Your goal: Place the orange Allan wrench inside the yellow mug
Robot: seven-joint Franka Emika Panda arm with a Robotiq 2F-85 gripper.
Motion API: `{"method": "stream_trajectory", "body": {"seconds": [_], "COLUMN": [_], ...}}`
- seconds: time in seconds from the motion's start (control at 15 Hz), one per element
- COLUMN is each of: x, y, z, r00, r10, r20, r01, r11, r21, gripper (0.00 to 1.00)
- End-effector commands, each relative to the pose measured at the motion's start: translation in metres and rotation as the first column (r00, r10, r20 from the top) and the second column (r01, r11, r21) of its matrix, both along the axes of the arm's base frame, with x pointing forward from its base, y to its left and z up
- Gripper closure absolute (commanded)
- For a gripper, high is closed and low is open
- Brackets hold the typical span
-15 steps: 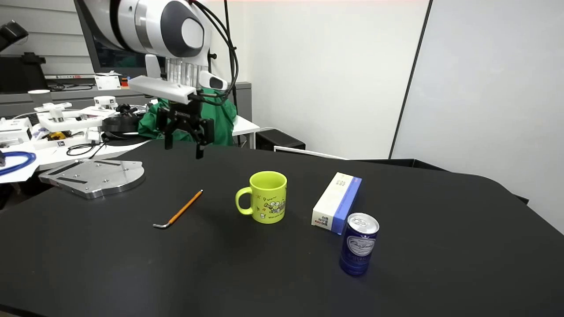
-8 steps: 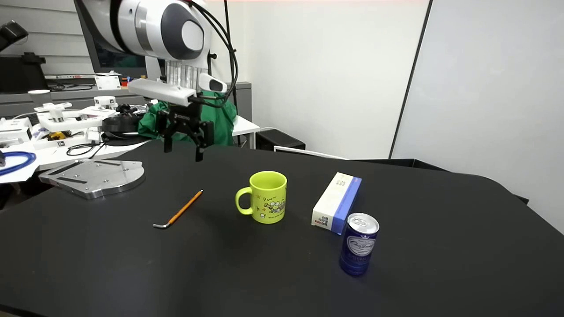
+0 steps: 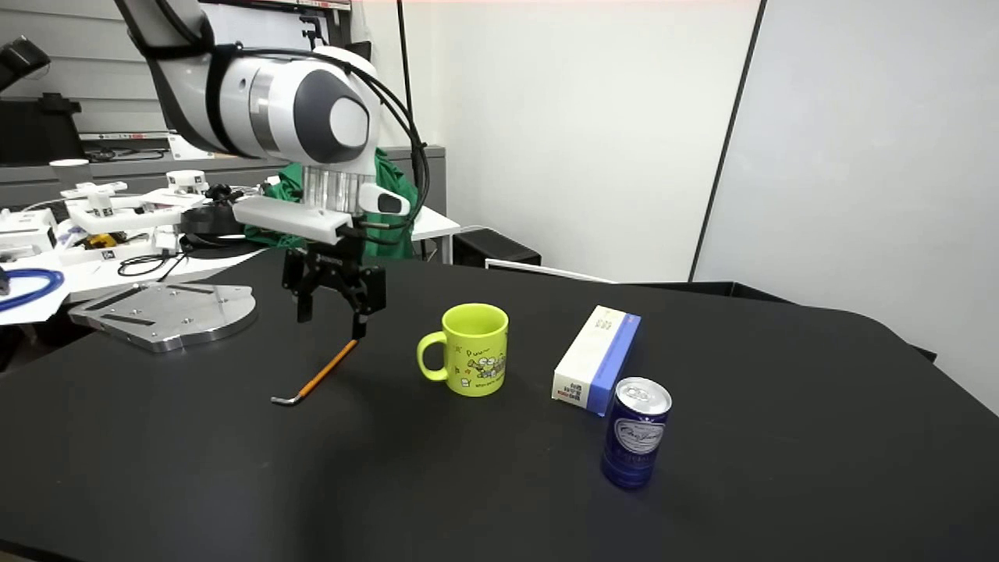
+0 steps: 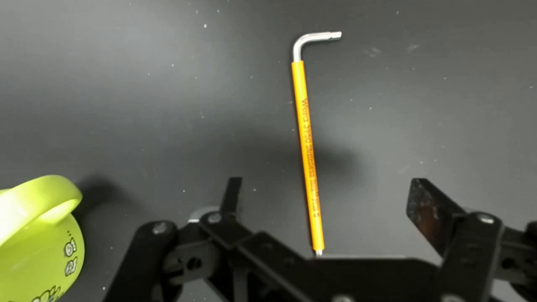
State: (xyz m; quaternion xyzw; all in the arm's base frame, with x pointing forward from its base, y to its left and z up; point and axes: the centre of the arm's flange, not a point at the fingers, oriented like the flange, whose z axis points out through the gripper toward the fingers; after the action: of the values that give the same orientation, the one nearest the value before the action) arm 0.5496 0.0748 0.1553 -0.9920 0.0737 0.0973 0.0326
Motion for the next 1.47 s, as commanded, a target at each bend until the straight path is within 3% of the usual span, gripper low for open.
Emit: {"method": "stream_trajectory", "body": {"seconds": [0.0,0.73,1.4], "x": [-0.003,-0.005,-0.009], "y": [-0.005,0.004,0.005], "z": [-0.015,-0.03,-0.037], "r00": [0.998,0.974,0.962], "r10": [-0.029,0.033,0.053], "r20": [0.048,0.224,0.269], "r01": [0.03,-0.019,-0.032], "r11": [0.999,0.998,0.996], "r21": [-0.019,-0.064,-0.08], "gripper": [0.0,0.0,0.0]}}
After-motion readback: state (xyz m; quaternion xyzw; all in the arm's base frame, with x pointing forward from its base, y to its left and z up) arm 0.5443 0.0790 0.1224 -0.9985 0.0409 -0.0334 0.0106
